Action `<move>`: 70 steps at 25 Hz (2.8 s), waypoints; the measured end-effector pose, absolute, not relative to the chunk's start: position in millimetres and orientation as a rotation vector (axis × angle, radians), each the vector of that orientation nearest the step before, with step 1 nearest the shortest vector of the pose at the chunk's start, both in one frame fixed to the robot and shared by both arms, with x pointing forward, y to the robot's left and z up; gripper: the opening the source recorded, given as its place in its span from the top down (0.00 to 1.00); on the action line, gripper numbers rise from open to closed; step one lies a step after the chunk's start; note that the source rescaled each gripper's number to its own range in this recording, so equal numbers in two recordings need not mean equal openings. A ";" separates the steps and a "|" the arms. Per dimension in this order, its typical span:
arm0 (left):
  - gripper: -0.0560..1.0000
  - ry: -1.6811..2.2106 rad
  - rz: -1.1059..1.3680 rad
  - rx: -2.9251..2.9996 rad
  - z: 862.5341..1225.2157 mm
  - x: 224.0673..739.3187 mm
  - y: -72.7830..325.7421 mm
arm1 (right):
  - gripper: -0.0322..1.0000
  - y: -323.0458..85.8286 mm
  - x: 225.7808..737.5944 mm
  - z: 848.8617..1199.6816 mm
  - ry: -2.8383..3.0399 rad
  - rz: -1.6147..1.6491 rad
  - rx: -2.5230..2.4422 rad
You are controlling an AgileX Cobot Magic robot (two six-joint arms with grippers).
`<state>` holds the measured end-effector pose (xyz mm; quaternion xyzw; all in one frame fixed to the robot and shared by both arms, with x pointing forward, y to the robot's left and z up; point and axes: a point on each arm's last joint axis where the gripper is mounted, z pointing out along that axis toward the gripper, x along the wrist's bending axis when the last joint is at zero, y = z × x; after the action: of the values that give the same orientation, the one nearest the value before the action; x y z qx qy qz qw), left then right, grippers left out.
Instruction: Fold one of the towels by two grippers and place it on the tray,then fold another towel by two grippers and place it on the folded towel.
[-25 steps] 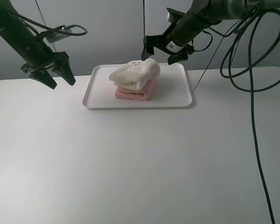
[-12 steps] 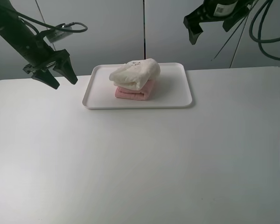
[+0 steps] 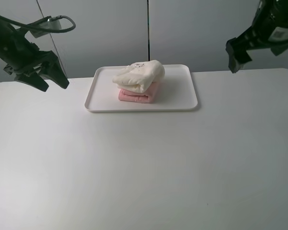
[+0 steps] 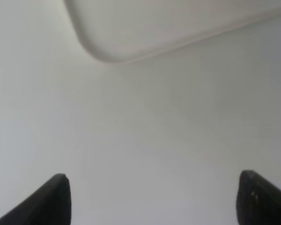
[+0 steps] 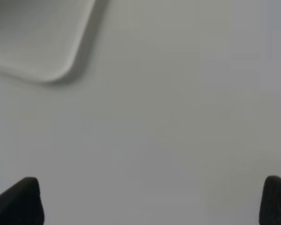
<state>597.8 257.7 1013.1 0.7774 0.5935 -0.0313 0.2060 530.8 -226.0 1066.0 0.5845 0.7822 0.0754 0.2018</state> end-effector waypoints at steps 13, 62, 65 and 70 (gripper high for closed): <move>0.07 1.677 0.119 2.062 1032.3 478.1 266.8 | 0.00 -275.6 383.8 1069.6 2.076 0.289 1.686; 0.07 1.320 0.723 1.643 1059.1 226.2 279.3 | 0.00 -294.5 227.3 1051.7 1.911 1.166 1.346; 0.07 1.326 0.748 1.640 1057.2 228.7 281.0 | 0.00 -290.7 227.1 1052.1 1.939 1.200 1.296; 0.07 1.326 0.755 1.638 1057.5 229.0 281.4 | 0.00 -289.9 227.5 1051.8 1.946 1.203 1.277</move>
<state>229.0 281.4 1057.5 0.6585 0.5329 0.3034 0.4363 227.5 -289.9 1051.8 0.4710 0.7177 0.4436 0.2575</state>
